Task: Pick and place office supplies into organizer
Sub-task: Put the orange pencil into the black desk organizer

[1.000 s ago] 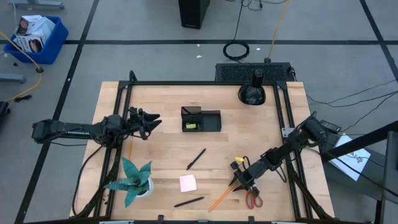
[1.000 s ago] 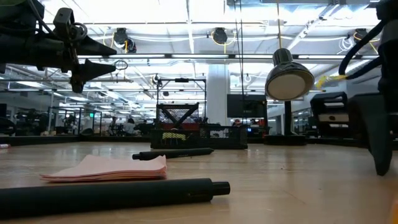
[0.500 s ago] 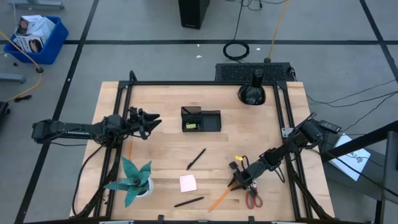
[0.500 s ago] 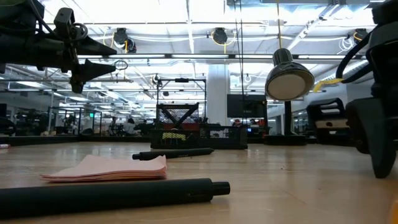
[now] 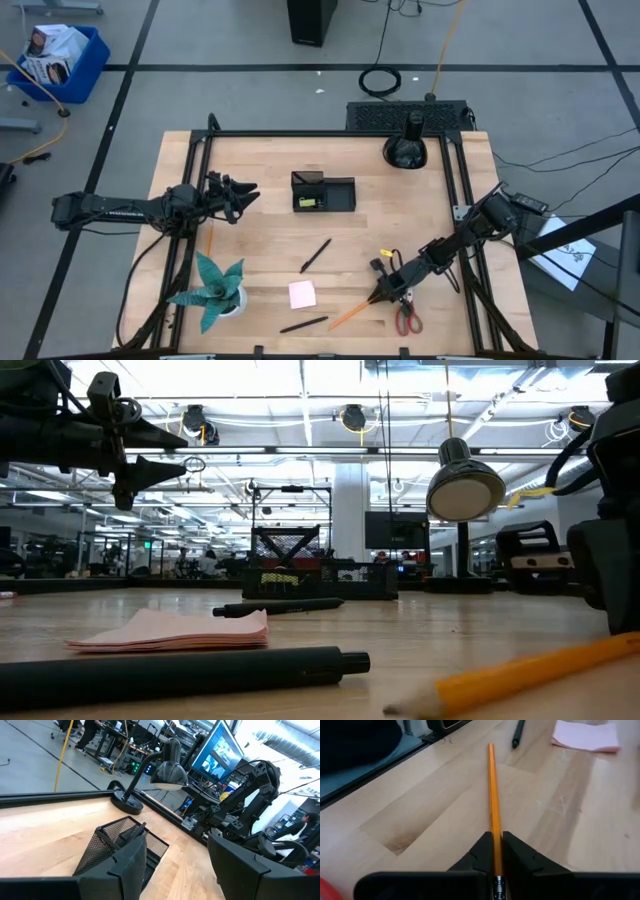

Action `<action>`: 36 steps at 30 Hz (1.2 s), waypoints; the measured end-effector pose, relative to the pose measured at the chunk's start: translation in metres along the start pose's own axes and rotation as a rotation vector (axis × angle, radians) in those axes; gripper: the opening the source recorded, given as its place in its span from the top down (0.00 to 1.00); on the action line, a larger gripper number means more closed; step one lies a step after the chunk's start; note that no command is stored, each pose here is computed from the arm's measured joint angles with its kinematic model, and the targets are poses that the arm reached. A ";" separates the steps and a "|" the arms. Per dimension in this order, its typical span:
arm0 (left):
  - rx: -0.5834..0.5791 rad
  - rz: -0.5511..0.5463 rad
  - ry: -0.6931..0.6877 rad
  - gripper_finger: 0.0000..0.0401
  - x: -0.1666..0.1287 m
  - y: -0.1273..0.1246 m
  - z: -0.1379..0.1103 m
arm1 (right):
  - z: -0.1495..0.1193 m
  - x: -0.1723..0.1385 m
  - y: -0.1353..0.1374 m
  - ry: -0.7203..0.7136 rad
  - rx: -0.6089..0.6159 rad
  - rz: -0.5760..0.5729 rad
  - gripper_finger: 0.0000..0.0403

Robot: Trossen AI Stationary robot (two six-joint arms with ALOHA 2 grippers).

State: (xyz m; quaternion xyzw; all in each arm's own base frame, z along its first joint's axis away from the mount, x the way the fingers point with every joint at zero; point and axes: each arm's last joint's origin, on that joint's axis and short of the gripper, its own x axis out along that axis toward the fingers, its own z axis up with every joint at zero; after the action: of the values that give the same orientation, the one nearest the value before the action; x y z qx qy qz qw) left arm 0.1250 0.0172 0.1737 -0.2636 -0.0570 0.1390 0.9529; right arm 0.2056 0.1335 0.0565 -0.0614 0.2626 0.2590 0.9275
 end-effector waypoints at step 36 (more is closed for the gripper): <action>-0.038 -0.008 0.044 0.46 0.000 0.001 -0.003 | 0.045 -0.019 -0.035 -0.258 -0.188 -0.479 0.95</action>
State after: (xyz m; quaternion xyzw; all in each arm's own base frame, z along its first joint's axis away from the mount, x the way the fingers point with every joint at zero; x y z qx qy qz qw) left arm 0.1253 0.0164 0.1705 -0.2843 -0.0399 0.1284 0.9493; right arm 0.2297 0.1063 0.1044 -0.1740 0.0951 0.0613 0.9782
